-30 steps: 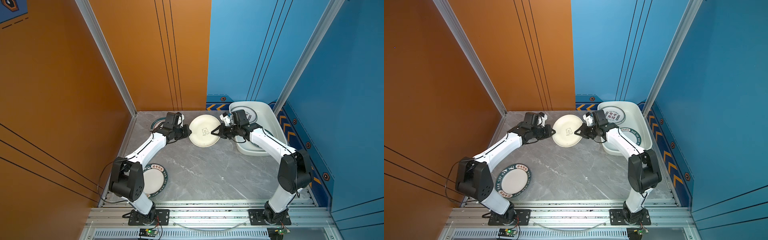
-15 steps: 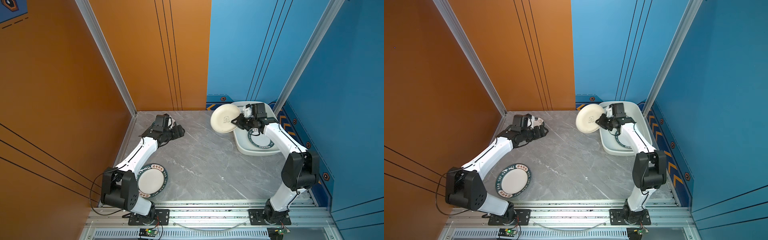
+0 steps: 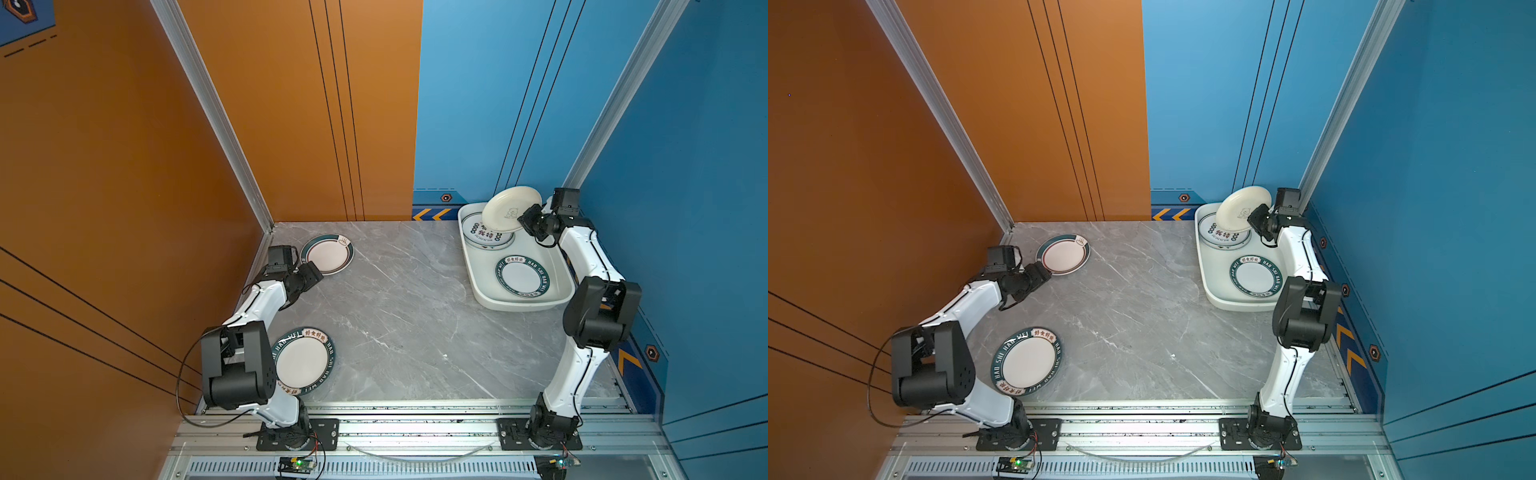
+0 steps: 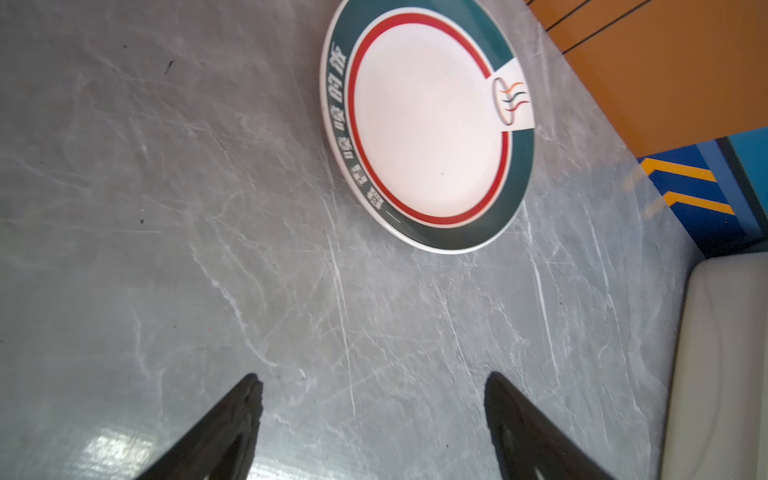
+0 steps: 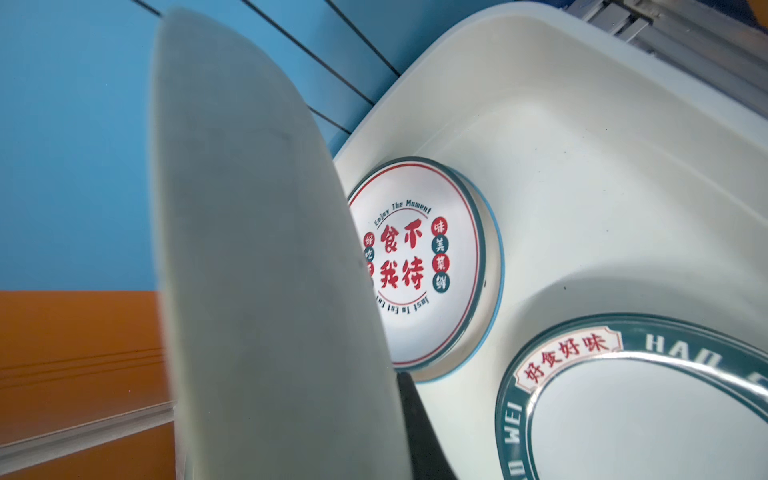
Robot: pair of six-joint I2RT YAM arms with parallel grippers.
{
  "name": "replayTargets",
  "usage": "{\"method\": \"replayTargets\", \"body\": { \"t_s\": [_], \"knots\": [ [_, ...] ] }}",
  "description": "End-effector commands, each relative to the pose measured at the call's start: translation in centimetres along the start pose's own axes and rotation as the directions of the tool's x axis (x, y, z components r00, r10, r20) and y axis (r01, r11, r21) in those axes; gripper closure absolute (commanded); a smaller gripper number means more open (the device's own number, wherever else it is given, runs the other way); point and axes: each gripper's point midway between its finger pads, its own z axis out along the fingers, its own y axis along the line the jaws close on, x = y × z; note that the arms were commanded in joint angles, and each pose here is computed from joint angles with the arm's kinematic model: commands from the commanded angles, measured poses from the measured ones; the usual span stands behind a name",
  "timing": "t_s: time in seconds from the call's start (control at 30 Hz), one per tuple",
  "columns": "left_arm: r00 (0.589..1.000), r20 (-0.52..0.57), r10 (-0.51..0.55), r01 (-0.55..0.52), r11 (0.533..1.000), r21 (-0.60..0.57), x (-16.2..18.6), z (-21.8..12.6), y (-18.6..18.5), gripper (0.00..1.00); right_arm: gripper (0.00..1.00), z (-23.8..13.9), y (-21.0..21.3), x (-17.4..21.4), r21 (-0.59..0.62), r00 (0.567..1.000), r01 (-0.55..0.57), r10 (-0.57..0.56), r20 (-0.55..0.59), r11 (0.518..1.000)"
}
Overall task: Place the plates into the plastic bin on the countertop
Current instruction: 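Carry the bear plate into the bin with right gripper while left gripper withdraws, then lower the bear plate onto the stack in the bin and open right gripper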
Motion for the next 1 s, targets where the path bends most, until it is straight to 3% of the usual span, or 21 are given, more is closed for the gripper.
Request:
{"method": "replayTargets", "body": {
  "t_s": [0.0, 0.37, 0.63, 0.97],
  "knots": [
    [1.000, -0.008, -0.012, 0.012, 1.000, 0.017, -0.5, 1.4, -0.2, 0.15, 1.00, 2.2, -0.7, 0.1, 0.014, 0.997, -0.068, 0.068, -0.028, 0.998],
    [0.998, -0.034, -0.051, 0.051, 0.999, 0.007, -1.5, 4.2, 1.3, 0.16, 1.00, 7.2, -2.6, 2.5, 0.067, 0.988, -0.106, 0.113, -0.102, 0.992],
    [0.997, -0.025, -0.072, 0.073, 0.997, 0.024, -2.5, 6.0, 1.7, 0.17, 0.73, 8.0, -3.5, 4.5, 0.108, 0.983, -0.093, 0.108, -0.148, 0.990],
    [0.996, -0.040, -0.078, 0.079, 0.996, 0.031, -2.2, 6.8, 1.8, 0.17, 0.56, 7.8, -4.5, 5.4, 0.153, 0.980, -0.059, 0.086, -0.179, 0.986]
  ]
}}
